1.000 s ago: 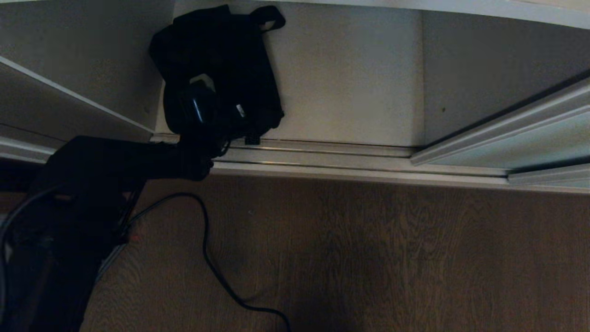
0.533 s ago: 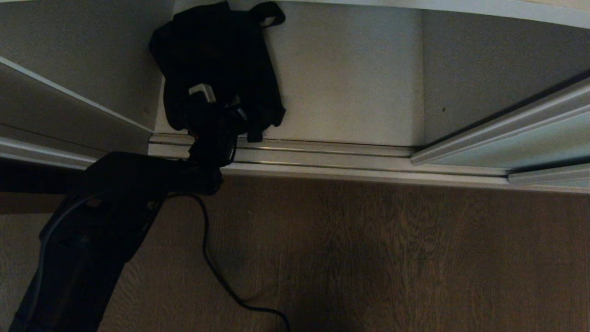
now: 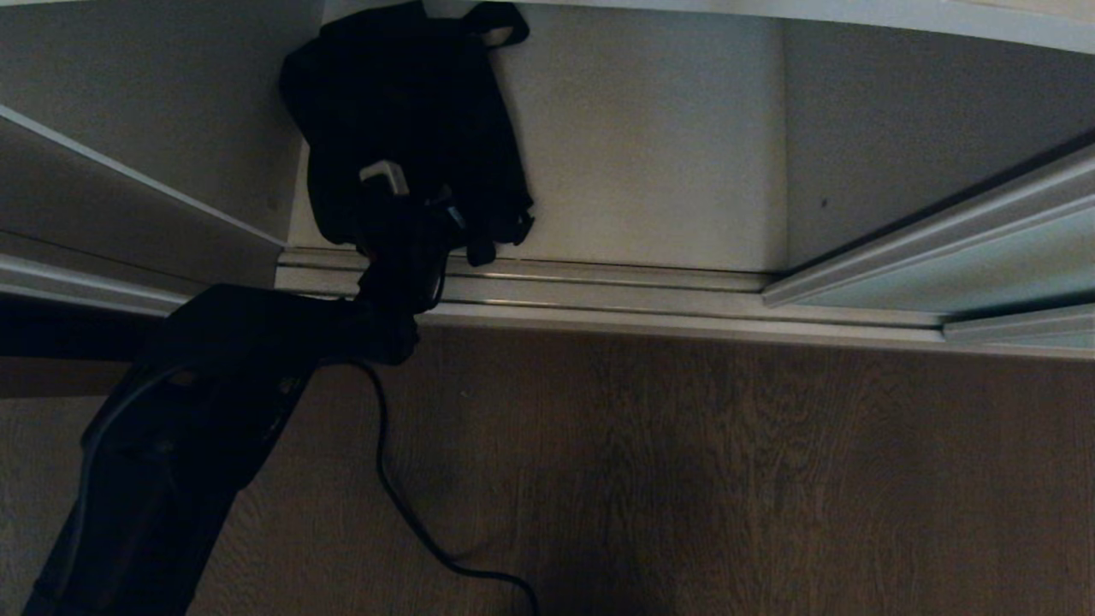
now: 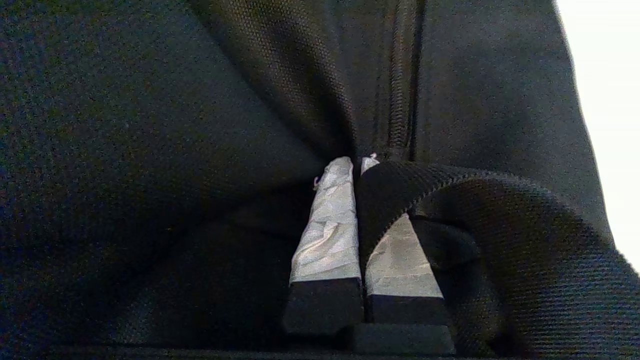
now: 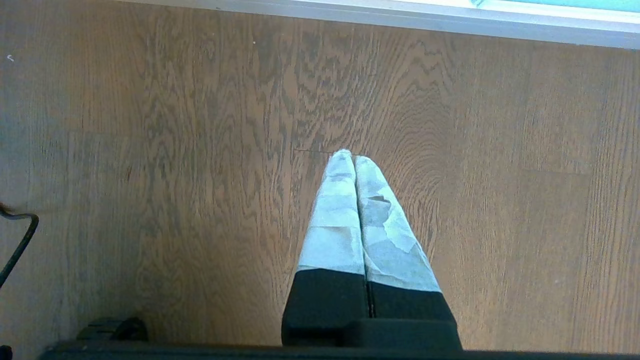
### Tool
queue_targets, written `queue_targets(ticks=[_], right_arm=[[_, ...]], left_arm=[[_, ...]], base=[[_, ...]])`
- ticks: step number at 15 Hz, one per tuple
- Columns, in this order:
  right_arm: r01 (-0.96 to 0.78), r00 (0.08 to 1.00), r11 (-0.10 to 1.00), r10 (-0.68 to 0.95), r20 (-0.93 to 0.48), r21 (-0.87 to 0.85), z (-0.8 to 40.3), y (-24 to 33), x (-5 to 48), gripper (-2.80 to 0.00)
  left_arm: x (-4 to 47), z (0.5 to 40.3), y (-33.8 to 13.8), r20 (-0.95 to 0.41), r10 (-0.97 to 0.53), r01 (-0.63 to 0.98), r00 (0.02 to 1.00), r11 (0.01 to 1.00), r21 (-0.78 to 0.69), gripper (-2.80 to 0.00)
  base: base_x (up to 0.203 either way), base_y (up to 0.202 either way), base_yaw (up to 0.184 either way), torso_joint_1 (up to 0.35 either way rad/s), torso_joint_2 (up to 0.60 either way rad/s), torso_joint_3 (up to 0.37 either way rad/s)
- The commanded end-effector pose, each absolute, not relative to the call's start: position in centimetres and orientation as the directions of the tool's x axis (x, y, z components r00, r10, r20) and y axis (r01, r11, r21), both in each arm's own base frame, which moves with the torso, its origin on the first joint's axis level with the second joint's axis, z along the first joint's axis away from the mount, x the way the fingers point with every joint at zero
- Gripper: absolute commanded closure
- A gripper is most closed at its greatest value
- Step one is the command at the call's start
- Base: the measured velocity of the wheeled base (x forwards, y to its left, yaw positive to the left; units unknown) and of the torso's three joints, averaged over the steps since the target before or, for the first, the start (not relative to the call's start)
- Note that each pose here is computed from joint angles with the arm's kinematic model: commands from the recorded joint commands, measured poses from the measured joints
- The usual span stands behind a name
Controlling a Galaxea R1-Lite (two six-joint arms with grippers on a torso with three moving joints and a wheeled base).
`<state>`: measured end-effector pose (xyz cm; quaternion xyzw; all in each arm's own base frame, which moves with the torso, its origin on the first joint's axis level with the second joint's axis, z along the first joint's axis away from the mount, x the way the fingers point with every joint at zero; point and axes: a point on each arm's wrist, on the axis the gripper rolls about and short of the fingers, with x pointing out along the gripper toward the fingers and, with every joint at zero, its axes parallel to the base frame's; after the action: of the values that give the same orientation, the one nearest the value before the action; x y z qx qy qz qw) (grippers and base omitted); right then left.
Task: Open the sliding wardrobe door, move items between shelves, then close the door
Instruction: Place the bag on the lower shelf
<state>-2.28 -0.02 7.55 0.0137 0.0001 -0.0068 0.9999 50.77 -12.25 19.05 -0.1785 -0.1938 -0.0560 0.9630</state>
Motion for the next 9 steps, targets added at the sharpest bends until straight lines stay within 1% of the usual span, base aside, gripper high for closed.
queue_targets(ticks=[1, 6, 8, 9], right_arm=[[0.014, 1.0, 1.0, -0.014, 0.003, 0.028, 7.54, -0.02, -2.3, 0.0], [0.014, 1.0, 1.0, -0.014, 0.002, 0.028, 7.51, -0.02, -2.3, 0.0], [0.014, 1.0, 1.0, -0.014, 0.002, 0.028, 7.52, -0.02, -2.3, 0.0], [0.014, 1.0, 1.0, -0.014, 0.002, 0.028, 7.5, -0.02, -2.29, 0.0]], left_arm=[[50.81, 18.83, -12.43, 0.339, -0.041, 0.167, 0.94, 0.921, -0.351, 0.0], [50.76, 18.91, -12.5, 0.328, -0.035, 0.16, 0.944, 0.918, -0.363, 0.0], [50.89, 18.51, -12.54, 0.296, -0.039, 0.152, 0.955, 0.916, -0.371, 0.0], [50.91, 18.41, -12.54, 0.28, -0.039, 0.146, 0.959, 0.917, -0.371, 0.0]], base=[[0.0, 0.0, 0.0, 0.0, 0.0, 0.0], [0.0, 0.0, 0.0, 0.0, 0.0, 0.0], [0.0, 0.0, 0.0, 0.0, 0.0, 0.0], [0.148, 0.0, 0.002, -0.007, 0.0, 0.002]])
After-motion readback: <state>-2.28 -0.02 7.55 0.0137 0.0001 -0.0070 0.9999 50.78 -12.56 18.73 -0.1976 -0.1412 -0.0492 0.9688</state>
